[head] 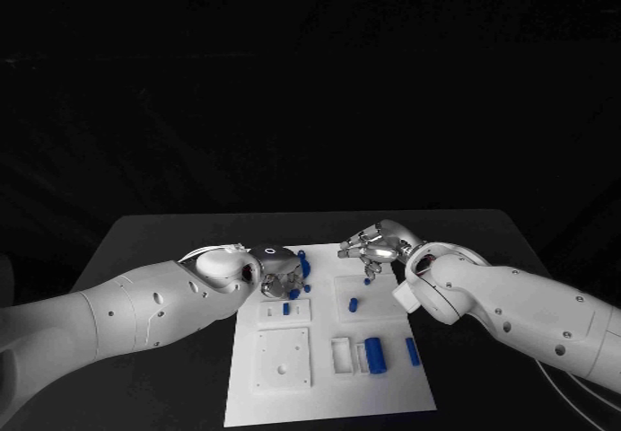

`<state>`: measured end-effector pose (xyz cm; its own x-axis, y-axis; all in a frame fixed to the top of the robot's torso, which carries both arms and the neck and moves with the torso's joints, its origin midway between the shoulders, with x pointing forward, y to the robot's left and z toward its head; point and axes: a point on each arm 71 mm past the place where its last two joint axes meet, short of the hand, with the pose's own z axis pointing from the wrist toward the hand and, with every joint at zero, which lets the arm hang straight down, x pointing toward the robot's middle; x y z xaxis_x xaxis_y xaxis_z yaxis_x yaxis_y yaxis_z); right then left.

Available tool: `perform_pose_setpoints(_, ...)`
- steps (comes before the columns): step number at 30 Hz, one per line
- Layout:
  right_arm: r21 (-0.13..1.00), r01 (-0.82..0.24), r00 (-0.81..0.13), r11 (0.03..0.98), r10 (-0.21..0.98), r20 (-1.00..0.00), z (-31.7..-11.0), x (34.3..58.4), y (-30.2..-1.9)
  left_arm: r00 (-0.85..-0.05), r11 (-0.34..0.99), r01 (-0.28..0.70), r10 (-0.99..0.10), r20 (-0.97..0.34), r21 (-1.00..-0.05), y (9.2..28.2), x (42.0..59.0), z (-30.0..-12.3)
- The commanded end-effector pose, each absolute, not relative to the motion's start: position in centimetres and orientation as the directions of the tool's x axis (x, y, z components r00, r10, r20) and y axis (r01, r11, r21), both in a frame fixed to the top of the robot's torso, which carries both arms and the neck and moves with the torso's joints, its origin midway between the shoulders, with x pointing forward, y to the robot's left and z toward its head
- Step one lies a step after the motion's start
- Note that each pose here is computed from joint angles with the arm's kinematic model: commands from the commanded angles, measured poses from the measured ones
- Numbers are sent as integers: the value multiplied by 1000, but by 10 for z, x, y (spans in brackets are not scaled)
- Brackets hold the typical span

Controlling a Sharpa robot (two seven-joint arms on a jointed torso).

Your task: Assemble the parts on the task board

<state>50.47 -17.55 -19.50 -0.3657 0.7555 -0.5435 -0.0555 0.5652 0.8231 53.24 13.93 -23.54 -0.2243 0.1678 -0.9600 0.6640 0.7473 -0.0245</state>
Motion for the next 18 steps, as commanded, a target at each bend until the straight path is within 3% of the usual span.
perform_pose_setpoints(1, 824, -70, -378, 562, 750, -543, -195, 504, -174, -257, 753, 658, 215, -942, -7, 139, 531, -243)
perform_pose_setpoints(18, 826, -72, -380, 560, 750, -541, -194, 504, -173, -280, 747, 665, 264, -923, 12, 139, 528, -250)
